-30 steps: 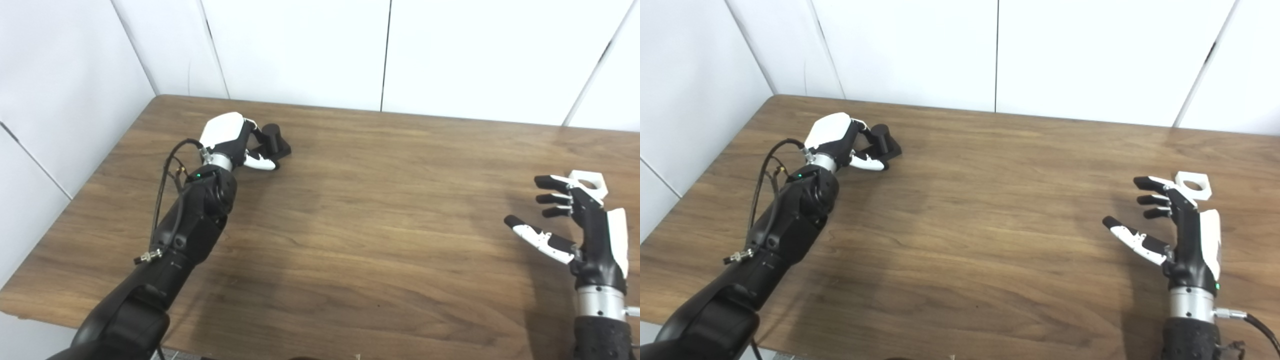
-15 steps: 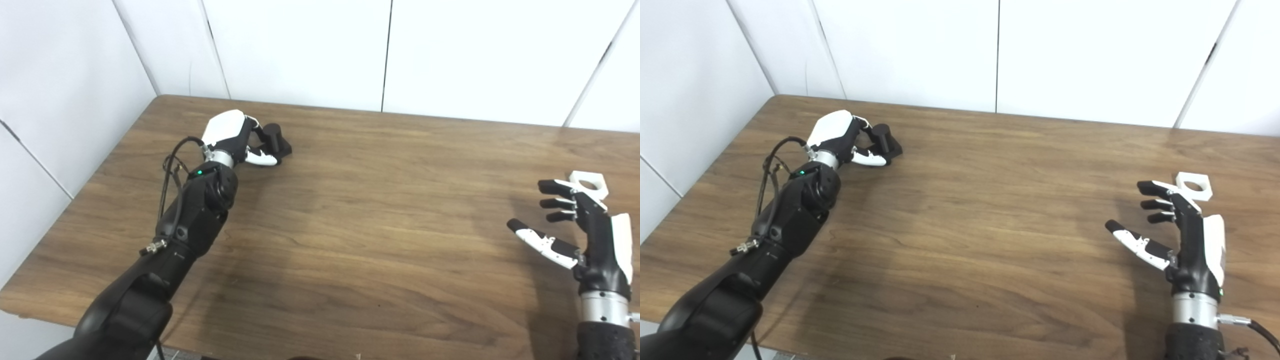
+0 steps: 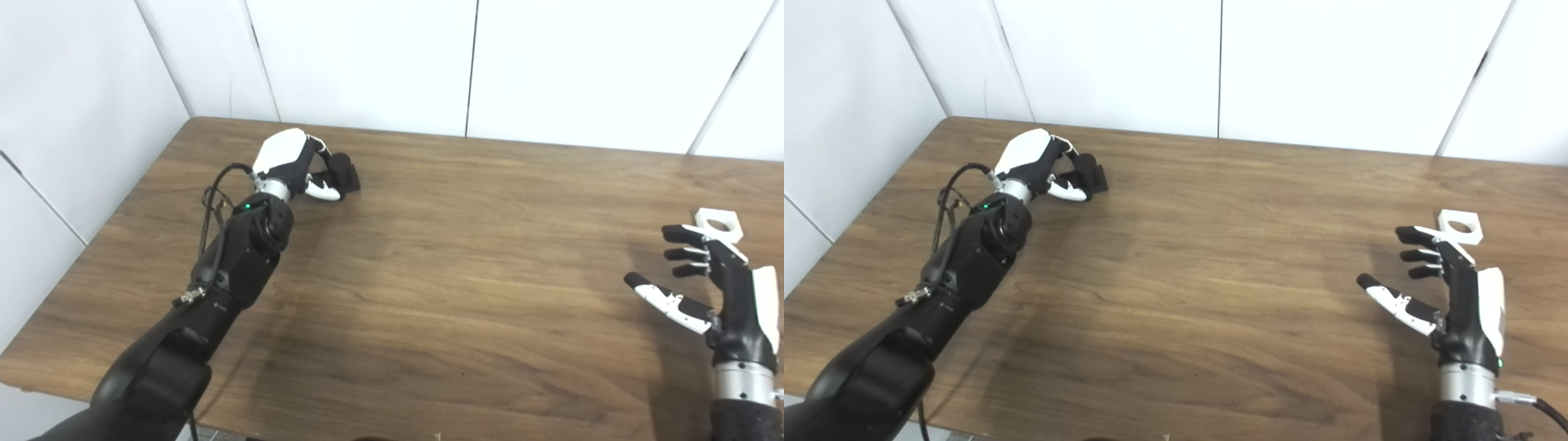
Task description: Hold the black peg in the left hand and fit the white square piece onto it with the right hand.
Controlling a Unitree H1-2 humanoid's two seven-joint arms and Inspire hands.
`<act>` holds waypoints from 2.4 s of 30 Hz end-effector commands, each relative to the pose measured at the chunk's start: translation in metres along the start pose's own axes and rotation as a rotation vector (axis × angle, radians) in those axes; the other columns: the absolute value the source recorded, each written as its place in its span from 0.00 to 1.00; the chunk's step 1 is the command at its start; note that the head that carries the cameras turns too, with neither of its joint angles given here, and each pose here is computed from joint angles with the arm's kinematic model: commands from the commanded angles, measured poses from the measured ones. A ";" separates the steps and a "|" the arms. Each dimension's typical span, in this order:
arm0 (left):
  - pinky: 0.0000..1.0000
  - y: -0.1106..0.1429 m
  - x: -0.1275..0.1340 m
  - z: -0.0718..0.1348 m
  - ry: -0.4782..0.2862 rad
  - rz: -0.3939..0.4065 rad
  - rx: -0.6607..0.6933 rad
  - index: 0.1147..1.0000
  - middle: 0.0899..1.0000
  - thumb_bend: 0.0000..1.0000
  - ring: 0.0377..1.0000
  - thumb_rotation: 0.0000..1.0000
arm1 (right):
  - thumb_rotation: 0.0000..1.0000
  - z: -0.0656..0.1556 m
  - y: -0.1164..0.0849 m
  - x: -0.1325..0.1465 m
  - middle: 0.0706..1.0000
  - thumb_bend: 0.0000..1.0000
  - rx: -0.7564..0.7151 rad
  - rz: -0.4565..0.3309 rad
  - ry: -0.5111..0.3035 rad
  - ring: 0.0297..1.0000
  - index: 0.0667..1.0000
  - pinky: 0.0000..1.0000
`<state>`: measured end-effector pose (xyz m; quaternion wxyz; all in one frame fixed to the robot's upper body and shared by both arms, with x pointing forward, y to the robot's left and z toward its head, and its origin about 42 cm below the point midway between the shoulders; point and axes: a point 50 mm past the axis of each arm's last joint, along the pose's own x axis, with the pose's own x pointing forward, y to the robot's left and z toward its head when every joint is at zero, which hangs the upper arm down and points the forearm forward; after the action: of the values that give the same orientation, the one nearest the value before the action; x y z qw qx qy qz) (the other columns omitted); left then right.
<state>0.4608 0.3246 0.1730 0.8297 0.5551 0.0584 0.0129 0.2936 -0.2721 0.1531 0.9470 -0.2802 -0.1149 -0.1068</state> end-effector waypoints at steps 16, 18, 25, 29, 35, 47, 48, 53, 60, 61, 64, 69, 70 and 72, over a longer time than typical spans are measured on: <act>0.66 -0.019 -0.010 0.009 -0.302 -0.185 0.036 0.42 0.77 0.52 0.79 0.08 | 0.17 0.017 -0.009 0.015 0.68 0.66 -0.008 -0.021 -0.090 0.62 0.66 0.52; 0.69 -0.017 -0.012 0.015 -0.350 -0.204 0.028 0.42 0.77 0.52 0.80 0.08 | 0.17 0.017 -0.009 0.015 0.69 0.66 -0.006 -0.017 -0.089 0.62 0.66 0.52; 0.73 -0.010 -0.019 0.032 -0.483 -0.285 -0.022 0.42 0.77 0.52 0.82 0.08 | 0.19 0.019 -0.007 0.016 0.68 0.65 -0.013 -0.013 -0.096 0.62 0.66 0.52; 0.71 -0.007 -0.023 0.044 -0.568 -0.353 -0.070 0.42 0.77 0.52 0.80 0.08 | 0.20 0.019 -0.006 0.015 0.68 0.65 -0.012 -0.013 -0.093 0.62 0.66 0.52; 0.70 -0.008 -0.030 0.061 -0.662 -0.402 -0.089 0.42 0.76 0.52 0.79 0.08 | 0.20 0.019 -0.005 0.014 0.68 0.66 -0.007 -0.017 -0.089 0.62 0.65 0.52; 0.71 -0.022 -0.051 0.099 -0.816 -0.467 -0.078 0.42 0.76 0.52 0.81 0.07 | 0.16 0.018 -0.003 0.013 0.68 0.65 0.001 -0.026 -0.092 0.62 0.66 0.53; 0.71 -0.025 -0.053 0.101 -0.823 -0.475 -0.075 0.42 0.76 0.52 0.82 0.07 | 0.16 0.018 -0.002 0.013 0.68 0.65 0.001 -0.025 -0.093 0.62 0.66 0.53; 0.71 -0.034 -0.061 0.104 -0.847 -0.502 -0.073 0.42 0.77 0.52 0.81 0.07 | 0.17 0.020 -0.002 0.013 0.67 0.65 -0.010 -0.027 -0.093 0.62 0.66 0.52; 0.69 -0.047 -0.075 0.108 -0.902 -0.542 -0.041 0.42 0.77 0.52 0.81 0.07 | 0.17 0.026 -0.002 0.014 0.70 0.64 -0.011 -0.030 -0.100 0.64 0.67 0.54; 0.69 -0.050 -0.077 0.109 -0.910 -0.546 -0.030 0.42 0.78 0.52 0.81 0.07 | 0.17 0.026 -0.001 0.014 0.70 0.64 -0.011 -0.030 -0.100 0.64 0.67 0.54; 0.67 -0.059 -0.083 0.111 -0.948 -0.551 0.068 0.42 0.78 0.52 0.81 0.08 | 0.15 0.029 0.000 0.015 0.69 0.64 -0.013 -0.042 -0.112 0.63 0.66 0.53; 0.66 -0.079 -0.091 0.116 -0.985 -0.572 0.138 0.42 0.77 0.52 0.80 0.07 | 0.15 0.033 -0.001 0.015 0.70 0.64 -0.010 -0.049 -0.106 0.63 0.66 0.53; 0.67 -0.082 -0.092 0.117 -0.993 -0.575 0.148 0.42 0.77 0.52 0.80 0.07 | 0.15 0.034 -0.001 0.015 0.70 0.64 -0.010 -0.049 -0.105 0.63 0.66 0.53; 0.66 -0.087 -0.093 0.118 -1.006 -0.578 0.176 0.42 0.77 0.52 0.79 0.07 | 0.16 0.034 -0.002 0.015 0.70 0.64 -0.012 -0.050 -0.106 0.63 0.66 0.53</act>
<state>0.3948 0.1909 0.1762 0.7201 0.5046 -0.2111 -0.4269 0.2955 -0.2601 0.1655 0.9408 -0.2927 -0.1329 -0.1072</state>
